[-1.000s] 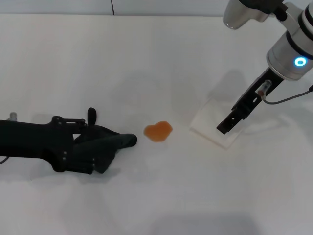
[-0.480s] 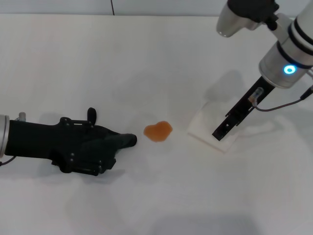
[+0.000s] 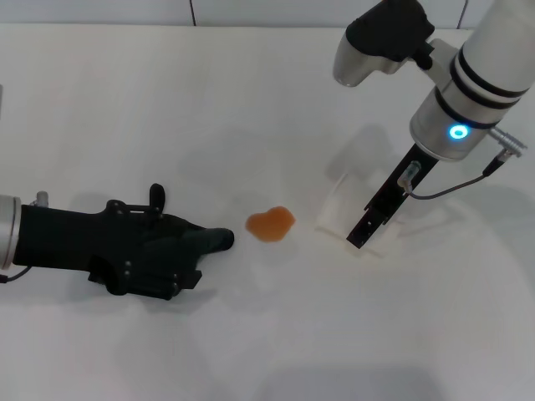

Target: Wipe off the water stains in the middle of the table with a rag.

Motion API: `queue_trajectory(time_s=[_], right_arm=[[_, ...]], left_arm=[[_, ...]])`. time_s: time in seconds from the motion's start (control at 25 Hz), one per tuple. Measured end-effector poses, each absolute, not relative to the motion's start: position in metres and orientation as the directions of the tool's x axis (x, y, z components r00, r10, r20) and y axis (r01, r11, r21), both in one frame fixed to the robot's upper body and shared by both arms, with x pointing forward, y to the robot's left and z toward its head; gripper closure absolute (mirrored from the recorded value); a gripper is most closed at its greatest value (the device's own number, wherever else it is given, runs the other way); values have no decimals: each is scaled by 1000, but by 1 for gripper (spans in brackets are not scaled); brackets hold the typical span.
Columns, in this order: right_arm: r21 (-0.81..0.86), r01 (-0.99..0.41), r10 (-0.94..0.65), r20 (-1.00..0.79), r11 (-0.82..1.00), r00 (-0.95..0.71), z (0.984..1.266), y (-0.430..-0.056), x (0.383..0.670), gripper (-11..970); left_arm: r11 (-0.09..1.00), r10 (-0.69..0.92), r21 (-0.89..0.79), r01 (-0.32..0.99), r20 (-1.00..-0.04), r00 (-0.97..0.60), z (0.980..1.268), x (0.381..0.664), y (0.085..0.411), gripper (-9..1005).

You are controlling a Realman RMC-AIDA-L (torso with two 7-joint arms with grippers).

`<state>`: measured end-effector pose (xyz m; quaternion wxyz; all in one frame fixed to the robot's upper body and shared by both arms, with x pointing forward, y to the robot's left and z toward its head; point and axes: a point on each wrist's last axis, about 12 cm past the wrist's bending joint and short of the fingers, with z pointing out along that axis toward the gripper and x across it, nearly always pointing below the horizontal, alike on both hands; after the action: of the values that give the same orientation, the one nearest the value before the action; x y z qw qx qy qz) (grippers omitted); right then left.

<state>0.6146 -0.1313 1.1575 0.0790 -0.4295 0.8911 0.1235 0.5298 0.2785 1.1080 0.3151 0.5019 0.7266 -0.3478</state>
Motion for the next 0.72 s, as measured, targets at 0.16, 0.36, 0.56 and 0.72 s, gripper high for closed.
queue_trajectory(time_s=[0.16,0.36,0.56,0.72], right_arm=[[137,-802,-764,-247,582,-596,1154,-127,613,128],[115,-822,-786,-246,557,-567,1150,-122,611,132],[100,-836,-802,-244,539,-546,1146,-118,609,140],[101,-836,-801,-244,539,-546,1145,-119,608,158]], left_arm=[[257,510,-188,948,-807,-298,1107,530,278,180],[254,511,-189,949,-806,-297,1107,530,276,181],[252,512,-190,949,-806,-297,1106,530,276,181],[253,512,-191,949,-806,-298,1106,529,276,181]])
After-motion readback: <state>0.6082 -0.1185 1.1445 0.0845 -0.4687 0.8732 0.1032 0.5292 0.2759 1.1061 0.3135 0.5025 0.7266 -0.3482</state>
